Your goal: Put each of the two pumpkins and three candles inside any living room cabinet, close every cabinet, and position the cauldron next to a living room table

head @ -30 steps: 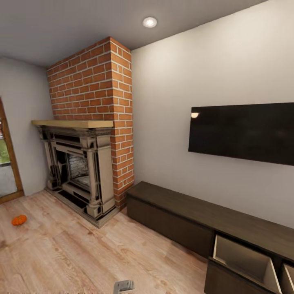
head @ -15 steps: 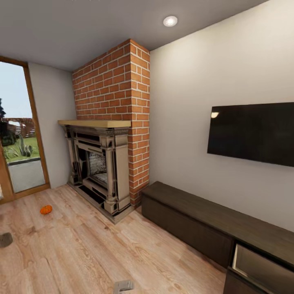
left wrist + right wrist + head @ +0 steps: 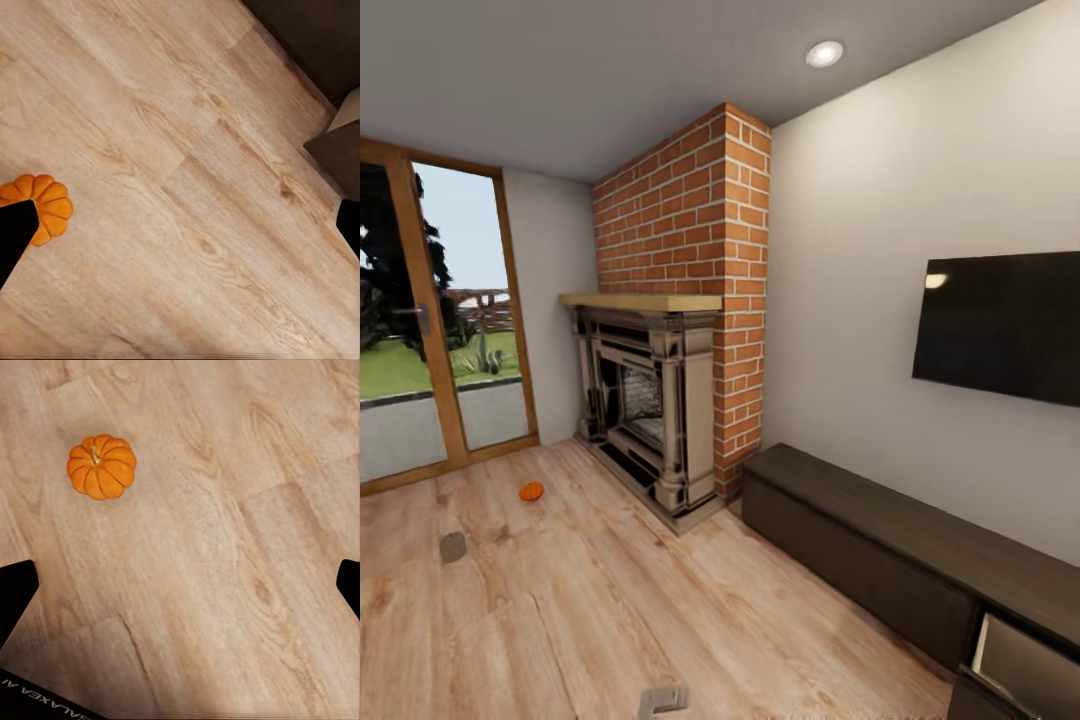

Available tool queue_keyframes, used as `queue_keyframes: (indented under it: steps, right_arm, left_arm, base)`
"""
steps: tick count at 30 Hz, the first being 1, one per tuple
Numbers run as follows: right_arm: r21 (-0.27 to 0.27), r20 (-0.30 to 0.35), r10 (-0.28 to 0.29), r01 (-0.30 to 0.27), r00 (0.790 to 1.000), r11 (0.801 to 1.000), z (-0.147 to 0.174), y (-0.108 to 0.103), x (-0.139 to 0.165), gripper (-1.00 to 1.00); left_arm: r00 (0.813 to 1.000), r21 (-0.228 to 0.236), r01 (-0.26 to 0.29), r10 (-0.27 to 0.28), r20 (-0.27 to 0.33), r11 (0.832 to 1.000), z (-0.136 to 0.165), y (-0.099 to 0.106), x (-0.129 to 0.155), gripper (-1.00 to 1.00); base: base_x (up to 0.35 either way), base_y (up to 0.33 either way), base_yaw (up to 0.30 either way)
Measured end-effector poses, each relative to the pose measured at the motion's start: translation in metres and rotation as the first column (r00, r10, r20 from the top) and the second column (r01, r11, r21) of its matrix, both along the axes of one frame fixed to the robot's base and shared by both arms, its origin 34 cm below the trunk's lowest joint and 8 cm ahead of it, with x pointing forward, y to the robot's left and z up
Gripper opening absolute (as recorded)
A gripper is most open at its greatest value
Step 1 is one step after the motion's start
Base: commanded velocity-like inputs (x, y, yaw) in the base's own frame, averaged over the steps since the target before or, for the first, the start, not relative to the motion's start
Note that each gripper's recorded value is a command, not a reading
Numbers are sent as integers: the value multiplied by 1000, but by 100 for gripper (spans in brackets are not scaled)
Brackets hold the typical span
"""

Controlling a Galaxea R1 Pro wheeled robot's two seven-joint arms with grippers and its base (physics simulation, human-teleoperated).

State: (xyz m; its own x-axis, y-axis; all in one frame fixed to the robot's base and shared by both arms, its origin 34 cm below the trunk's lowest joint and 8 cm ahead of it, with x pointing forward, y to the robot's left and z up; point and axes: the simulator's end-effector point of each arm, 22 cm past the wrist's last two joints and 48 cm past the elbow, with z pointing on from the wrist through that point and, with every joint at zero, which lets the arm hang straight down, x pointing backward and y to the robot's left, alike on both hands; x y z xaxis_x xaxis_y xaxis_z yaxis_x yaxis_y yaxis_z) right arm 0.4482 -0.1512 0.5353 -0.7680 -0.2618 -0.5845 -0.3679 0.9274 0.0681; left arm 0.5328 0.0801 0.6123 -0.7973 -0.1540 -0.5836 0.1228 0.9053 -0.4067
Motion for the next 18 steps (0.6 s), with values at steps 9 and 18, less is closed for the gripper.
queue_keyframes:
  steps: [9, 18]
  right_arm:
    - [0, 1, 0, 0, 1000, 1000, 0, 0, 0, 100]
    - [0, 0, 0, 0, 1000, 1000, 0, 0, 0, 100]
  left_arm:
    - [1000, 0, 0, 0, 1, 1000, 0, 0, 0, 100]
    - [1000, 0, -1, 1, 0, 1000, 0, 1, 0, 100]
  base:
    - [-257, 0, 34]
    - [-25, 0, 202]
